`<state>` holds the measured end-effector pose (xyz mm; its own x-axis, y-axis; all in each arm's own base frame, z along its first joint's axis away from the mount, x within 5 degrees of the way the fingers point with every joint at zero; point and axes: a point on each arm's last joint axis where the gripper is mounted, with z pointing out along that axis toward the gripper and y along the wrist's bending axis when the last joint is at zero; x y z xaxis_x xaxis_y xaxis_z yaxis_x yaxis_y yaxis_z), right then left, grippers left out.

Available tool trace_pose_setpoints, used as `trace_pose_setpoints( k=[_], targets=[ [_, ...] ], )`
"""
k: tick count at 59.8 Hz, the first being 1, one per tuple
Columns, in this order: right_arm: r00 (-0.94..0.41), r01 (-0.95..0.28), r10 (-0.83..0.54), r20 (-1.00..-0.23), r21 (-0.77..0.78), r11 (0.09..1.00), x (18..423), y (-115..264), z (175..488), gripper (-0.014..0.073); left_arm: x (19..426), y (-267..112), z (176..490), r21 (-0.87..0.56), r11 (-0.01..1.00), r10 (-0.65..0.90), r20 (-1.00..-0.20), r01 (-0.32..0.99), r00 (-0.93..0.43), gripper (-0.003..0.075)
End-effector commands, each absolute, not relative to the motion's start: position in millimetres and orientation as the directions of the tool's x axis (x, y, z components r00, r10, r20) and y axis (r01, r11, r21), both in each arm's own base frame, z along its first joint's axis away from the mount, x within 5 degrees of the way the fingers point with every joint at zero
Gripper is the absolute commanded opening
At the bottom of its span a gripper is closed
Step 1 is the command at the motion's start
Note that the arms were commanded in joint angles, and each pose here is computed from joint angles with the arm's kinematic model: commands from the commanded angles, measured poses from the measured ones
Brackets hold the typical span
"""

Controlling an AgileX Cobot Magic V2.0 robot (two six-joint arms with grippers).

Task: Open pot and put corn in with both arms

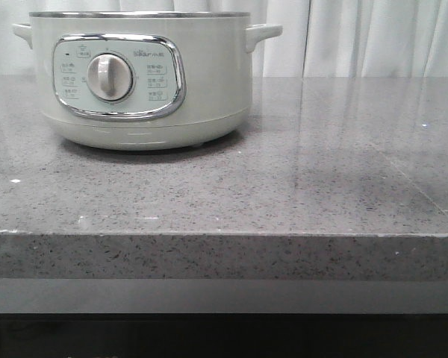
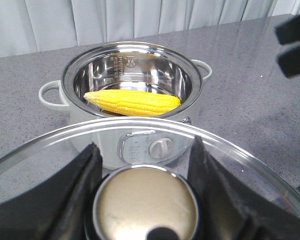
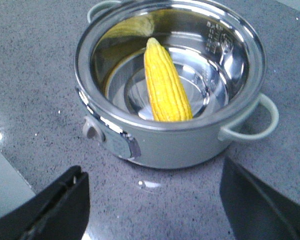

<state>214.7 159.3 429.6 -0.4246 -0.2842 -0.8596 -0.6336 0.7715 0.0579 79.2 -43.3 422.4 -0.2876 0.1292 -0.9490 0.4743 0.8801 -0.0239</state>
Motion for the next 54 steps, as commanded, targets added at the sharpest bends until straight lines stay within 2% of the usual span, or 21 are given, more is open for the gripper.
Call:
trace_pose_setpoints(
  k=[1, 25, 41, 54],
  targets=[
    [-0.329, -0.627, -0.205, -0.922, 0.051, 0.777, 191.7, 142.0, 441.3, 0.0562, 78.1, -42.6, 445.7, -0.038, 0.88, 0.033, -0.99, 0.473, -0.14, 0.0188],
    [-0.341, -0.625, -0.212, -0.916, 0.052, 0.778, 127.3, 97.5, 395.5, 0.0562, 78.1, -42.6, 445.7, -0.038, 0.88, 0.033, -0.99, 0.473, -0.14, 0.0188],
    [-0.318, -0.628, -0.198, -0.927, 0.05, 0.776, 111.9, 87.1, 396.0, 0.0562, 82.2, -44.7, 451.0, -0.045, 0.879, -0.001, -0.996, 0.475, -0.092, 0.0188],
    [-0.318, -0.628, -0.198, -0.927, 0.05, 0.776, 111.9, 87.1, 396.0, 0.0562, 111.1, -60.0, 458.9, -0.085, 0.87, -0.083, -0.996, 0.485, -0.026, 0.0188]
  ],
)
